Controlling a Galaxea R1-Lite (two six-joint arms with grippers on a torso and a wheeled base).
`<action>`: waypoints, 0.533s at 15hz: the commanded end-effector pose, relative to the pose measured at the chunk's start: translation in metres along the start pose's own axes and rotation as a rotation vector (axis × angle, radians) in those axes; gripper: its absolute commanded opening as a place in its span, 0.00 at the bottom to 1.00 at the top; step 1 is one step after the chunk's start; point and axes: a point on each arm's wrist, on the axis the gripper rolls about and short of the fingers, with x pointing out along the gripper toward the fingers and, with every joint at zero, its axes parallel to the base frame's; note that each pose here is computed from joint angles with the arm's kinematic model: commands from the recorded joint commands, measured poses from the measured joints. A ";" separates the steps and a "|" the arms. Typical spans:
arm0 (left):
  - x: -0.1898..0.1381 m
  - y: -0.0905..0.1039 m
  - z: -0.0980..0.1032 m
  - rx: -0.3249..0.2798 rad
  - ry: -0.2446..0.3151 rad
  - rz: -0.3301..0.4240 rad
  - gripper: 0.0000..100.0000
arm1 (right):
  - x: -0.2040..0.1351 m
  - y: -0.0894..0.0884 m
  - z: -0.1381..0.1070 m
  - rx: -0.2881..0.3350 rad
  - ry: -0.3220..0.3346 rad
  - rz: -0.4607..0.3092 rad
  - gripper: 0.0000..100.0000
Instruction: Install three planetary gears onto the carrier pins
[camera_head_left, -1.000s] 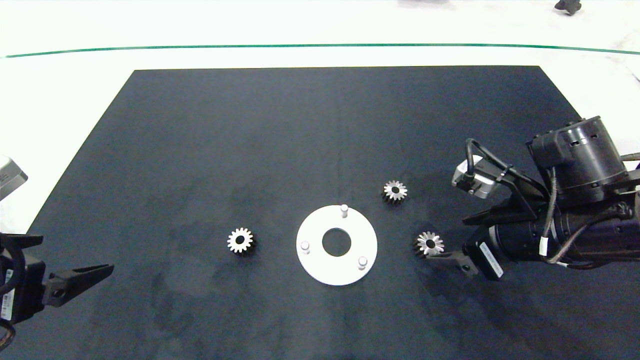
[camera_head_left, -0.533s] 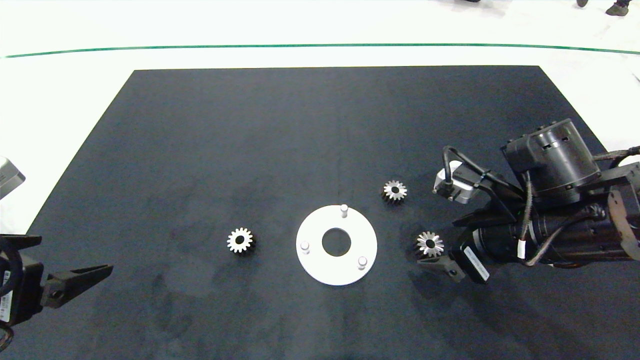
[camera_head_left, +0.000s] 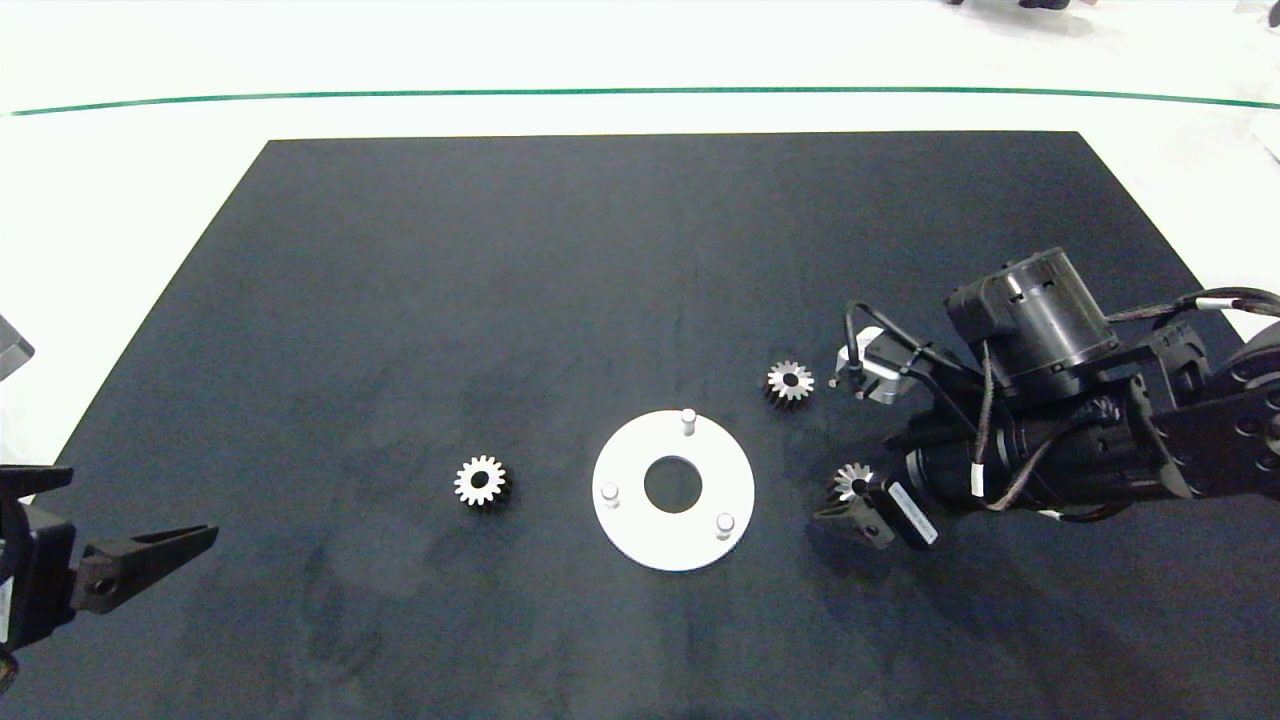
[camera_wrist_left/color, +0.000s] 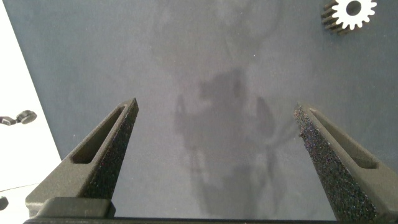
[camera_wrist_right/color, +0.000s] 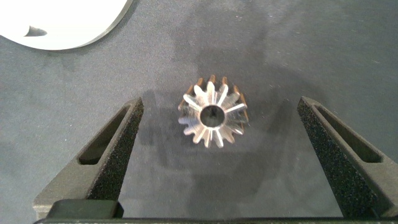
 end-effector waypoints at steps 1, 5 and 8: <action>0.000 0.000 0.000 0.001 -0.001 0.000 1.00 | 0.007 0.002 0.001 -0.008 0.015 0.008 1.00; -0.001 0.001 0.000 -0.001 -0.004 0.005 1.00 | 0.007 0.007 0.003 -0.024 0.013 0.018 1.00; -0.001 0.001 0.001 -0.003 -0.004 0.005 1.00 | 0.008 0.007 0.002 -0.041 0.023 0.001 0.94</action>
